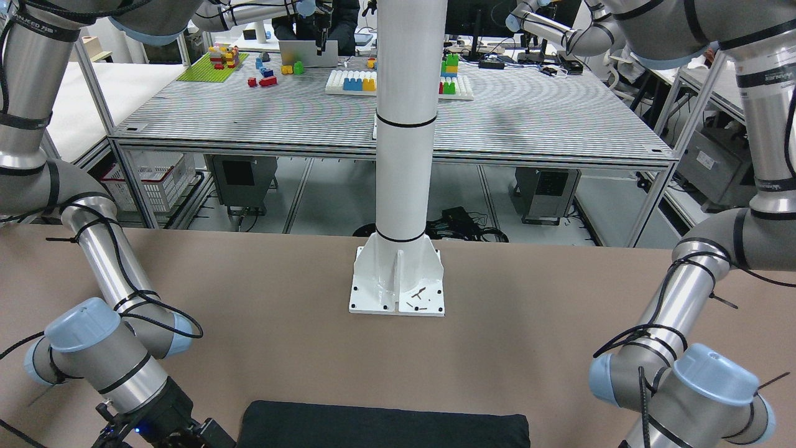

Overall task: Fold clothes
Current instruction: 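Open both grippers and draw them back from the folded shirt, then lower the right gripper to the shirt corner nearest it and pinch it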

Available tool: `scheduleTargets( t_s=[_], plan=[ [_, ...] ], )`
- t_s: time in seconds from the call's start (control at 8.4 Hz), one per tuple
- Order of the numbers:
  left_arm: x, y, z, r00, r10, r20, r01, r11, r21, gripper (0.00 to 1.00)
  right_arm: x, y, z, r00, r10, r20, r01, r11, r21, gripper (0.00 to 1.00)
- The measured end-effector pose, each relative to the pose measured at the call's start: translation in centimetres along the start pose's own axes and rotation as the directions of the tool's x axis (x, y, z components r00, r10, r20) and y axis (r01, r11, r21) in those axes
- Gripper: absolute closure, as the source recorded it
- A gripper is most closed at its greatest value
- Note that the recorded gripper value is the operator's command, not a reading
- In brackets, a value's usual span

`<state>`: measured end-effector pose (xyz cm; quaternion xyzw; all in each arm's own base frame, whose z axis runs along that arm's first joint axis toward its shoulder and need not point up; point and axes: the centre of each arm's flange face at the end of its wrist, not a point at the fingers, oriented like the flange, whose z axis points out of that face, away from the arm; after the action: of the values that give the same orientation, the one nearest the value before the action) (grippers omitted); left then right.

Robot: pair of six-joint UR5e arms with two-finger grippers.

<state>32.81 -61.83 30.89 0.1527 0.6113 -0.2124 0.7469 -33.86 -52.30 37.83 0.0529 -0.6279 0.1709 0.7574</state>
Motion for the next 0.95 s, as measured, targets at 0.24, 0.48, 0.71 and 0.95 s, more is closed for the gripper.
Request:
scheduleTargets(
  t_s=[0.24,0.48,0.71,0.95],
  plan=[
    [0.1,-0.8,-0.6,1.000,-0.001,-0.003,0.001,1.000,0.015,0.06,2.4,4.1,0.7,0.999,0.021,-0.042,-0.025,0.995,-0.096,0.06],
    [0.7,-1.3,-1.2,1.000,0.002,-0.013,-0.001,1.000,0.031,0.06,4.7,7.1,1.5,0.994,0.063,-0.087,-0.075,0.986,-0.146,0.06],
    [1.0,-1.5,-1.4,1.000,0.003,-0.017,-0.002,0.999,0.040,0.06,5.9,9.6,2.8,0.990,0.080,-0.116,-0.099,0.980,-0.174,0.07],
    [0.9,-1.5,-1.5,1.000,0.002,-0.016,-0.002,0.999,0.043,0.06,6.2,11.7,4.3,0.989,0.071,-0.128,-0.092,0.981,-0.169,0.37]
  ],
)
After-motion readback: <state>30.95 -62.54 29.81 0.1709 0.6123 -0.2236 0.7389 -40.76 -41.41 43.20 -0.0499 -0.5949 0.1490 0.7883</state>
